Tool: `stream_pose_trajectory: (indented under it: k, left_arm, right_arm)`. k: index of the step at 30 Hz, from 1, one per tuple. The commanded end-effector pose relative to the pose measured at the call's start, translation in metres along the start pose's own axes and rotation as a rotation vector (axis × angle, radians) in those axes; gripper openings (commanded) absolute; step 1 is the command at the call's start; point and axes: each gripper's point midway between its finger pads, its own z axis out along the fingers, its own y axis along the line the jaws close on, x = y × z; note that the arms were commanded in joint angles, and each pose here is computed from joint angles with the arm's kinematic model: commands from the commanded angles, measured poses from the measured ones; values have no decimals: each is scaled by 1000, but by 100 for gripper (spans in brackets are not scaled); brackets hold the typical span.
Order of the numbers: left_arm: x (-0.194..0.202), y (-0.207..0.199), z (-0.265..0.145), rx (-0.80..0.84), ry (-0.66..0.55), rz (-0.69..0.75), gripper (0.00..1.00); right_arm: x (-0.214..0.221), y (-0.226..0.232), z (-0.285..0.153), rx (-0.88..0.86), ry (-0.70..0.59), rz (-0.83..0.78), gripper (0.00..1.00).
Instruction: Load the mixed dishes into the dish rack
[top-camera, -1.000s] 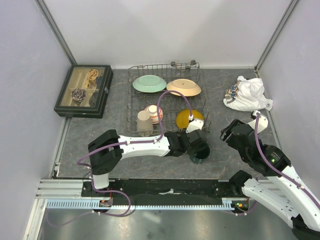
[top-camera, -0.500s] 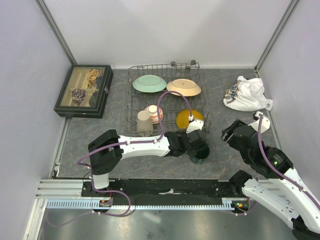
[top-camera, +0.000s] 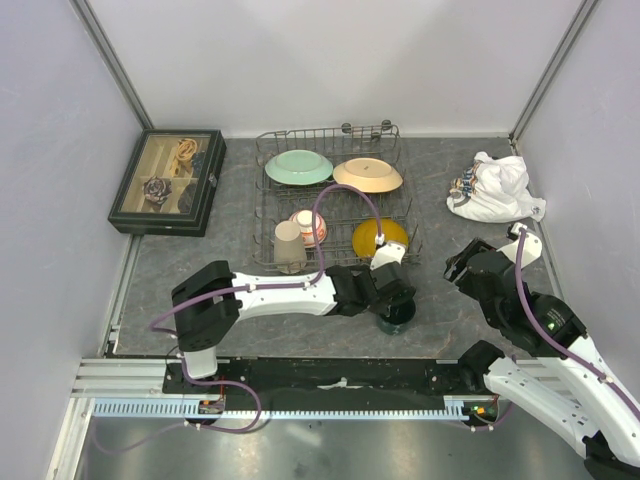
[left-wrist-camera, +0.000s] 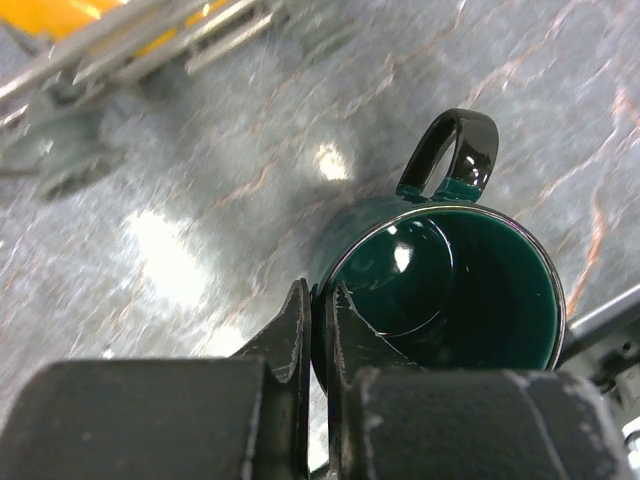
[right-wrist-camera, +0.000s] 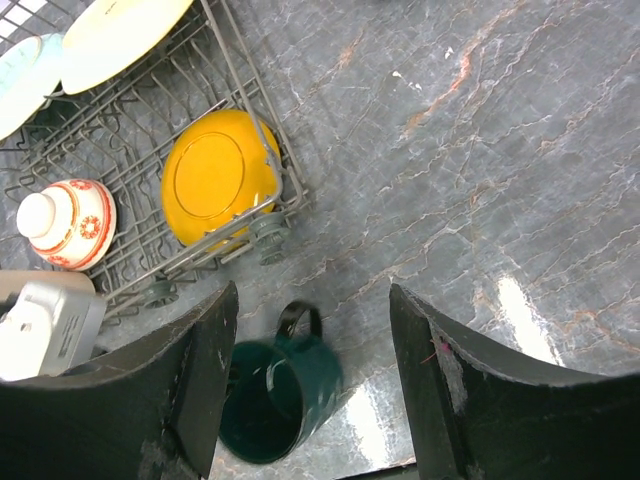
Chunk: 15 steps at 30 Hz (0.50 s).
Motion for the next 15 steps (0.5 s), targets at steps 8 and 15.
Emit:
stream_pose_trajectory:
  k: [8,15]
  left_arm:
    - [-60,-14,-109,238,-195,-16,2]
    - [-90,1,-173,445,-332,-83,2]
  right_arm:
    - [-42,7,-15,-20,-119,-26,73]
    - [-50,30,-22,-159,-146,-69,75]
